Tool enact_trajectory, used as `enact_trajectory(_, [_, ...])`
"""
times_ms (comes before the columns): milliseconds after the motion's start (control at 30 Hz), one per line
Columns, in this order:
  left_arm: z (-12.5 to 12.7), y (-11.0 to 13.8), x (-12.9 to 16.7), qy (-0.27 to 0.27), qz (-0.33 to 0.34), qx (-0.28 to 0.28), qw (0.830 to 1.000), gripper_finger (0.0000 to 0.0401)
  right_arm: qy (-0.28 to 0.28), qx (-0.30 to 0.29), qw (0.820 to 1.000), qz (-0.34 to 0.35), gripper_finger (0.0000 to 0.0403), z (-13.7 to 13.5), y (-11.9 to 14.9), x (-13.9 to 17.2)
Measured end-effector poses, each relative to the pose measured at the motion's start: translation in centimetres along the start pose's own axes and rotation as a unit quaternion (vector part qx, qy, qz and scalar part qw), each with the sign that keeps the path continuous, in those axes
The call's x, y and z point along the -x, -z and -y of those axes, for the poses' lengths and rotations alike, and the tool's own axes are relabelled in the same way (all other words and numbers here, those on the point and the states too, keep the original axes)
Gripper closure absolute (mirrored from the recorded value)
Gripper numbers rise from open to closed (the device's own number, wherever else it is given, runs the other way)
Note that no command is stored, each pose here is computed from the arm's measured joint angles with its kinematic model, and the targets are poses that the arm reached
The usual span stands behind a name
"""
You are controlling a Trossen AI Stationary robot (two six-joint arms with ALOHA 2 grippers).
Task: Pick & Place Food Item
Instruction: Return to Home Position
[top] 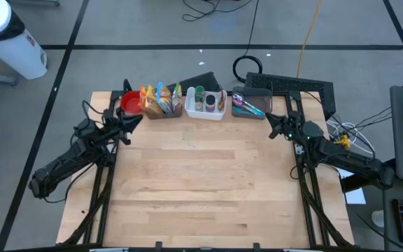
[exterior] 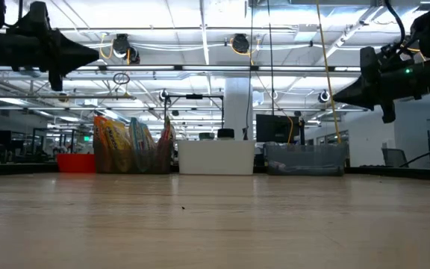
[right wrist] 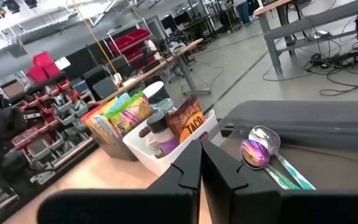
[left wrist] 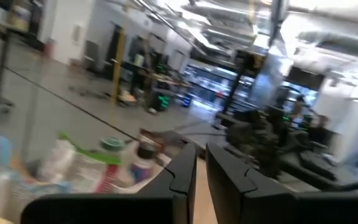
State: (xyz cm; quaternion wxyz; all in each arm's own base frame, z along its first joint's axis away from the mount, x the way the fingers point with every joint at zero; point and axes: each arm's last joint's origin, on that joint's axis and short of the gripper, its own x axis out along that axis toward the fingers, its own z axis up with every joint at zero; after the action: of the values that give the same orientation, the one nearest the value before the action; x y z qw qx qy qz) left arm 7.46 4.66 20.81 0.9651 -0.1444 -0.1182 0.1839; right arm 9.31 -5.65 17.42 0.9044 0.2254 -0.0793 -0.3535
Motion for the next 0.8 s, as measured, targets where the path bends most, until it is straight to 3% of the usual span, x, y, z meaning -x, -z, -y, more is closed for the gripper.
enact_trajectory(200, [-0.6,0.4,0.0,-0.071,0.022,-0.025,0.997,0.0359,0.008,0.027,0.999,-0.016,0.0402,0.2,0.3,0.1])
enact_trajectory(333, [-1.4,2.2,-0.2,-0.073,0.025,0.008,0.997,0.0359,0.002,0.044,0.999,-0.009,0.0401,0.1,0.2,0.1])
enact_trajectory(567, [-1.4,1.9,-0.3,-0.087,0.037,-0.019,0.995,0.0359,-0.005,0.062,0.998,0.006,0.0401,-0.1,-0.1,0.1])
enact_trajectory(800, [-1.8,3.0,-0.2,-0.100,-0.017,-0.004,0.995,0.0359,0.007,0.104,0.994,-0.024,0.0399,0.2,0.4,0.1])
